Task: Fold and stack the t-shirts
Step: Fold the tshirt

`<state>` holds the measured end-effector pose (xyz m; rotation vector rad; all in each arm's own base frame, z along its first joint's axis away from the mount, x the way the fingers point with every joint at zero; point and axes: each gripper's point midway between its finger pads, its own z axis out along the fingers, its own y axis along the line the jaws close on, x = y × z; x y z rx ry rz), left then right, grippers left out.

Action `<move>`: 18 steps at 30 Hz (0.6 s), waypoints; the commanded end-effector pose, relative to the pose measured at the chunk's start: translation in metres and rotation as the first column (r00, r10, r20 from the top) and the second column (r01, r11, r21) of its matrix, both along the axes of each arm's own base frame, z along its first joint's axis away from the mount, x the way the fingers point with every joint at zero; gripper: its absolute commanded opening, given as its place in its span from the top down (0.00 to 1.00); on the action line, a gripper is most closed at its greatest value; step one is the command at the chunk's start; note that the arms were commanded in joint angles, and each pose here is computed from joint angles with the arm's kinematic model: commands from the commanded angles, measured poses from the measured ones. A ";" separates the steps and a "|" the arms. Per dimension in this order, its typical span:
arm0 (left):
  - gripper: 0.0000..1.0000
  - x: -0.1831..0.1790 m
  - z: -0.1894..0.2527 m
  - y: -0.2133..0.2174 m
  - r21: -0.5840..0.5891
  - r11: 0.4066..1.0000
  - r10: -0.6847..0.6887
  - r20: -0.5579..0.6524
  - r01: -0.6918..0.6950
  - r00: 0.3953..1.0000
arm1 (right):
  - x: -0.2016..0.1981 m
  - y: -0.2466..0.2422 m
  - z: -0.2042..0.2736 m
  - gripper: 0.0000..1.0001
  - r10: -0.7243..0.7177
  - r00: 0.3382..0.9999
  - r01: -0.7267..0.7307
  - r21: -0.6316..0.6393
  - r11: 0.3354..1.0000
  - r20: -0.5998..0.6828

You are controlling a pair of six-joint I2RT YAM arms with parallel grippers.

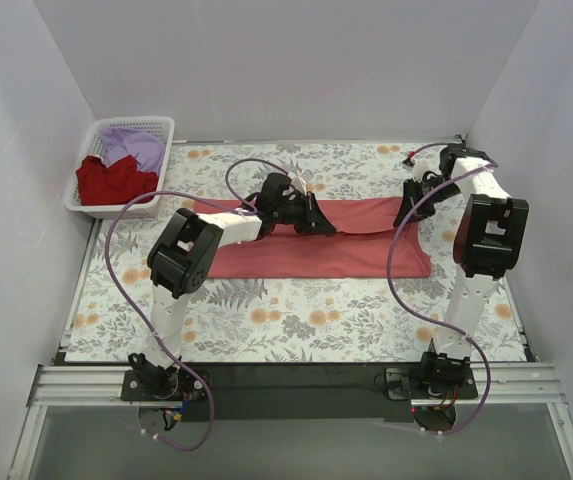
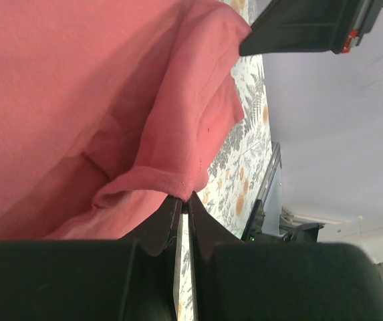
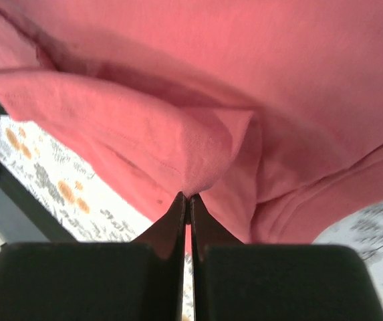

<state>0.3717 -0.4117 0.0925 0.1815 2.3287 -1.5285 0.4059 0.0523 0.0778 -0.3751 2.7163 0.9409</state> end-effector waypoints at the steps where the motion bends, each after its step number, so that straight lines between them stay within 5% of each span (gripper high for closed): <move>1: 1.00 -0.008 0.011 0.001 0.004 0.999 -0.043 0.007 0.043 0.999 | -0.023 0.004 0.020 0.99 0.005 1.000 -0.005 0.004 1.000 0.001; 13: 1.00 -0.025 -0.008 0.017 0.059 0.997 -0.048 -0.080 0.053 0.996 | -0.053 -0.005 -0.005 0.99 0.020 0.998 -0.024 -0.071 0.997 -0.052; 18: 0.84 -0.028 -0.006 0.023 0.079 0.994 -0.063 -0.075 0.069 0.995 | -0.053 -0.012 -0.009 0.95 0.025 0.999 -0.031 -0.118 0.992 -0.048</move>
